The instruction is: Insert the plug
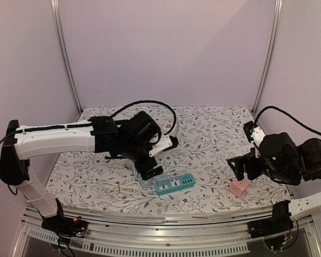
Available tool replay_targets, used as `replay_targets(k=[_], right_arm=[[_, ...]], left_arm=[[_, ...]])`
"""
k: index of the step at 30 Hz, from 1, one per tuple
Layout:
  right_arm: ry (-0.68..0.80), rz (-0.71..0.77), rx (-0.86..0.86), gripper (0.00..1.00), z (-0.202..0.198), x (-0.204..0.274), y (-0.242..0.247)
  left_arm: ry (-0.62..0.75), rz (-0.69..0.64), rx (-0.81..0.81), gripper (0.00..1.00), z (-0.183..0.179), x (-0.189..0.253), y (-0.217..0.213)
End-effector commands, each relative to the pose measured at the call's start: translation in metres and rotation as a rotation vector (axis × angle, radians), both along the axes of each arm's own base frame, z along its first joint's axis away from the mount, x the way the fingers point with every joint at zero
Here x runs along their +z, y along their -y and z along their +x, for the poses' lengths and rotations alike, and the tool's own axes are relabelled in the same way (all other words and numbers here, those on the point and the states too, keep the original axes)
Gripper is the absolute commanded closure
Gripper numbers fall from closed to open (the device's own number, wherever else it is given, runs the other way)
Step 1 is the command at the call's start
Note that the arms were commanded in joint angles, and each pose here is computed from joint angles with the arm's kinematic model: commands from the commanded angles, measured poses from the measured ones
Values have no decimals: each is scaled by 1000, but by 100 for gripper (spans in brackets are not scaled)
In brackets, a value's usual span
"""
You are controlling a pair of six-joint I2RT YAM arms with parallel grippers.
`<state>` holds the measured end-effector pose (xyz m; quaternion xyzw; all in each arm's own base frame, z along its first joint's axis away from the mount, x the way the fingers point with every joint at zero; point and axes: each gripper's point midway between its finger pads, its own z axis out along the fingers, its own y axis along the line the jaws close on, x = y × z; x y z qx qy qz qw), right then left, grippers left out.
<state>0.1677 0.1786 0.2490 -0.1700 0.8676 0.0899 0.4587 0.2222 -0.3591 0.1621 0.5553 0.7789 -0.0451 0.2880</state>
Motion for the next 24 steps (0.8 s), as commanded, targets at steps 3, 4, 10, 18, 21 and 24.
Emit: replay_targets(k=[3,4,10,18,21,24], right_arm=[[18,-22,-15,1,2,-4,2],[17,-28,-16,1,3,-5,1],[17,-82,-29,1,7,-11,-5],[11,-157,-89,1,15,-30,-12],[-16,-193,-96,1,17,-38,-22],[-33,-216,-117,1,19,-39,-28]], left_arm=[[258,-64,225,1,40,37,-34],[281,-67,247,1,43,39,-38],[322,-148,333,1,49,50,-47],[314,-268,379,1,46,44,-49],[289,-359,354,1,39,47,-42],[256,-415,332,1,33,44,-37]])
